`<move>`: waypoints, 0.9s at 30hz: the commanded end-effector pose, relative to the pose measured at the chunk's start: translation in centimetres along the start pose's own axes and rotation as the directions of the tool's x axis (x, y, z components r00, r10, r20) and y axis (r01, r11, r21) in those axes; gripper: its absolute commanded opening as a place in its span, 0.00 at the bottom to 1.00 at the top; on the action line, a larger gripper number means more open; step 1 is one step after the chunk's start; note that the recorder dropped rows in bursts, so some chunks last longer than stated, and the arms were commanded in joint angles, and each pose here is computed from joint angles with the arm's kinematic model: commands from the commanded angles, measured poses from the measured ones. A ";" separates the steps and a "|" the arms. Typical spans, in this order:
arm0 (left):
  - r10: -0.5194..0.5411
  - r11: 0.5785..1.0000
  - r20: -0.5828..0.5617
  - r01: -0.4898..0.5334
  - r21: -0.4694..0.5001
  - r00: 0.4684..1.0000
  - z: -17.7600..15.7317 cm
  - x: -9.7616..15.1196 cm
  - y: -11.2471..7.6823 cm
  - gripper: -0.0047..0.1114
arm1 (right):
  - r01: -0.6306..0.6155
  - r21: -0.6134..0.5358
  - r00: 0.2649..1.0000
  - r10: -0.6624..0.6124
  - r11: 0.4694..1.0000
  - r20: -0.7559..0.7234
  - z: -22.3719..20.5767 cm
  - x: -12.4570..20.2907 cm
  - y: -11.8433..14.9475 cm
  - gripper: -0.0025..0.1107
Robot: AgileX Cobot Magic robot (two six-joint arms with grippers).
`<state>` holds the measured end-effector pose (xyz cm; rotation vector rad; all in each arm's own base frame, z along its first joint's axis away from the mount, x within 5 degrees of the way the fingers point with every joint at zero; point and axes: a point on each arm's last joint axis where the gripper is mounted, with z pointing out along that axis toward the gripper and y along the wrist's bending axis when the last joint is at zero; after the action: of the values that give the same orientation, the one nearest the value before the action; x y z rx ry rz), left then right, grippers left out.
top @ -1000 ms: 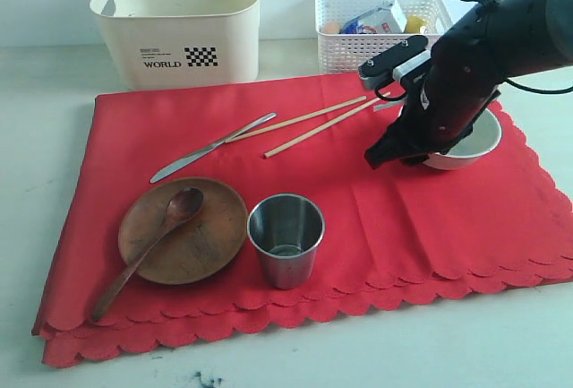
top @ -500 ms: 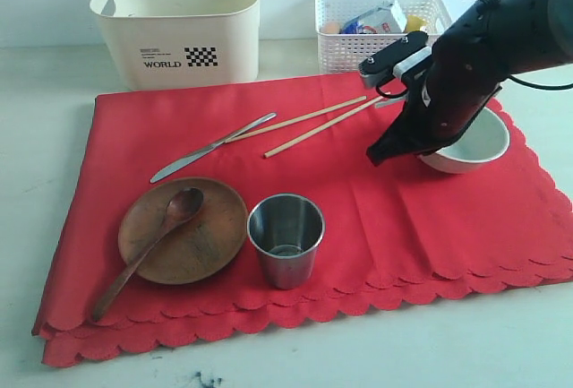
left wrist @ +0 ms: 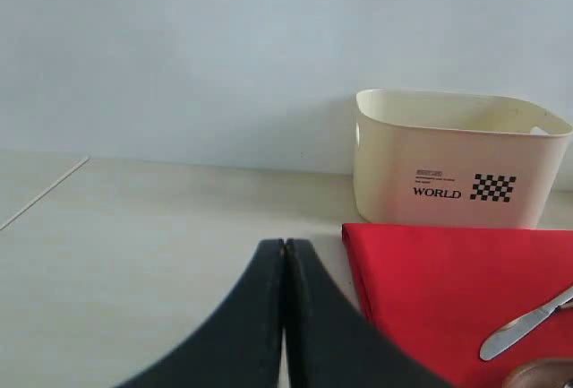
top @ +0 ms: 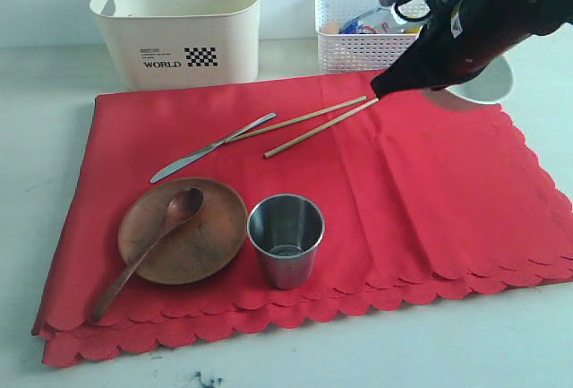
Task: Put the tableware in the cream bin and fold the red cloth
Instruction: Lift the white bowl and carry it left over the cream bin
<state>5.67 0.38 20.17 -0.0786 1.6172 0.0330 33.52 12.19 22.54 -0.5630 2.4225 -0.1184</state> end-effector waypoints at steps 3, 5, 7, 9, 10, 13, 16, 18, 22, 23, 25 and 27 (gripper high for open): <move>0.002 1.000 0.007 -0.002 0.007 1.000 0.0 0.0 0.0 0.06 | -0.008 -0.031 0.983 0.013 0.999 0.184 -1.5 -2.0 -0.1 0.02; 0.002 1.000 0.007 -0.002 0.007 1.000 0.0 0.0 0.0 0.06 | -0.005 -0.044 0.972 0.015 0.999 0.235 -1.6 -2.4 0.0 0.02; 0.002 1.000 0.007 -0.002 0.007 1.000 0.0 0.0 0.0 0.06 | 0.002 -0.067 0.947 0.020 0.998 0.319 -1.9 -3.2 0.2 0.02; 0.002 1.000 0.007 -0.002 0.007 1.000 0.0 0.0 0.0 0.06 | 0.012 -0.091 0.910 0.027 0.996 0.414 -2.2 -4.1 0.4 0.02; 0.002 1.000 0.007 -0.002 0.007 1.000 0.0 0.0 0.0 0.06 | 0.015 -0.100 0.895 0.031 0.995 0.444 -2.4 -4.4 0.5 0.02; 0.002 1.000 0.007 -0.002 0.007 1.000 0.0 0.0 0.0 0.06 | 0.045 -0.139 0.798 0.049 0.989 0.600 -3.2 -5.8 0.9 0.02; 0.002 1.000 0.007 -0.002 0.007 1.000 0.0 0.0 0.0 0.06 | 0.080 -0.173 0.704 0.067 0.982 0.707 -3.3 -6.7 1.4 0.02; 0.002 1.000 0.007 -0.002 0.007 1.000 0.0 0.0 0.0 0.06 | 0.108 -0.211 0.624 0.098 0.972 0.775 -2.6 -7.1 2.1 0.02; 0.002 1.000 0.007 -0.002 0.007 1.000 0.0 0.0 0.0 0.06 | 0.355 -0.321 0.437 0.148 0.878 0.887 -1.2 -6.9 5.1 0.02; 0.002 1.000 0.007 -0.002 0.007 1.000 0.0 0.0 0.0 0.06 | 0.370 -0.356 0.411 0.193 0.858 0.891 -1.1 -6.9 5.5 0.02; 0.002 1.000 0.007 -0.002 0.007 1.000 0.0 0.0 0.0 0.06 | 0.378 -0.395 0.408 0.232 0.837 0.883 -0.6 -7.1 6.2 0.02; 0.002 1.000 0.007 -0.002 0.007 1.000 0.0 0.0 0.0 0.06 | 0.385 -0.412 0.454 0.219 0.826 0.864 0.3 -7.6 7.5 0.02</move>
<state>5.67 0.38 20.17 -0.0786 1.6172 0.0330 36.14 21.08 24.80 -0.7458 1.3164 0.6897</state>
